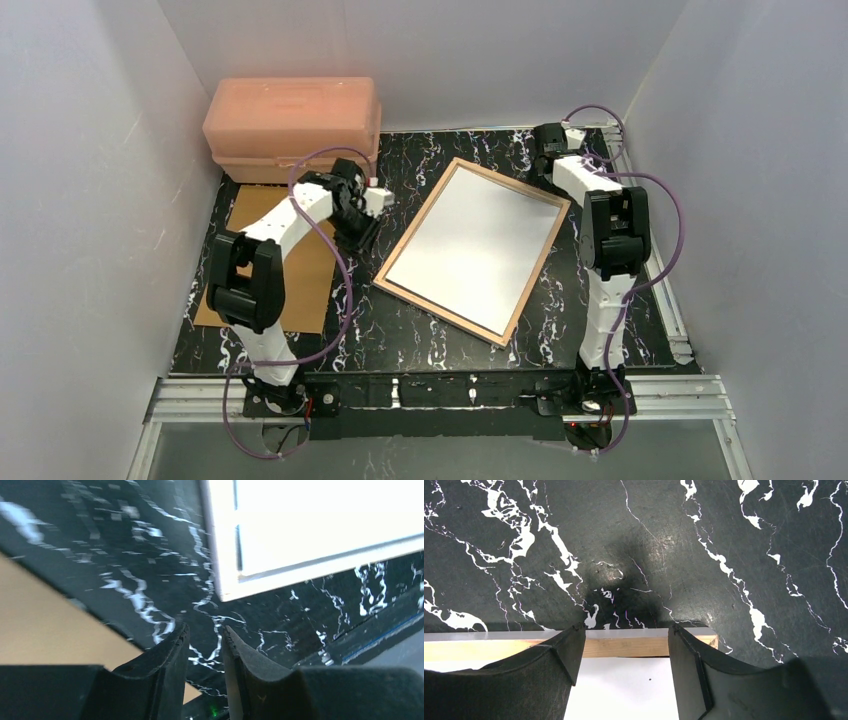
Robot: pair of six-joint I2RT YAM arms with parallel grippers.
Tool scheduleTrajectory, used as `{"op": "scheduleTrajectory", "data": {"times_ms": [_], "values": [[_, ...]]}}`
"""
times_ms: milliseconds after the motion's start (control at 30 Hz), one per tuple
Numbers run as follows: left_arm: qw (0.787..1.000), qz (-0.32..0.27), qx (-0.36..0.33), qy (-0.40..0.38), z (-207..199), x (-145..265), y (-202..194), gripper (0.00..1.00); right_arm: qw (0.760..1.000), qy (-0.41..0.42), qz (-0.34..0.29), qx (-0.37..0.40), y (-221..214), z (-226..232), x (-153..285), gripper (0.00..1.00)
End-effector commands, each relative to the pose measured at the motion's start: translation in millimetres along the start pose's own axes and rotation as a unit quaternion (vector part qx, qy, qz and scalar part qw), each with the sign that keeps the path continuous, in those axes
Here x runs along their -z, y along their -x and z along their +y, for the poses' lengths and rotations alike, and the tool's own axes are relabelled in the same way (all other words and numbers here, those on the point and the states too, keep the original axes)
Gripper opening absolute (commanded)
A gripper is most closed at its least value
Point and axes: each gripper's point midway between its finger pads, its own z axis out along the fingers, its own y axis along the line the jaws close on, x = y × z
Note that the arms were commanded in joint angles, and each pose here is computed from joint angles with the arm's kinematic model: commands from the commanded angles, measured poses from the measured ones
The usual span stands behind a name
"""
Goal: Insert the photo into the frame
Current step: Adjust the photo frame item at the center of the board.
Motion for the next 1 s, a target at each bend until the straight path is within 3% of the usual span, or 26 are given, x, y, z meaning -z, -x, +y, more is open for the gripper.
{"op": "scheduleTrajectory", "data": {"times_ms": [0,267,533,967], "values": [[0.998,0.046,-0.041,-0.033,-31.7,-10.4,-31.6,0.3,0.999,0.02,-0.017,-0.025,23.9,2.1,-6.8,0.7],[0.996,0.058,-0.071,0.002,-34.0,-18.4,-48.1,0.3,0.999,0.026,-0.013,-0.024,29.0,4.1,-19.1,0.68],[0.996,0.064,-0.063,0.016,-36.5,-40.6,-50.4,0.3,0.999,0.011,0.023,-0.019,-0.8,-5.5,-27.5,0.62],[0.995,0.026,-0.034,0.091,-3.2,-59.4,8.1,0.29,0.995,-0.015,0.076,-0.067,-88.4,-70.3,41.9,0.52]]}}
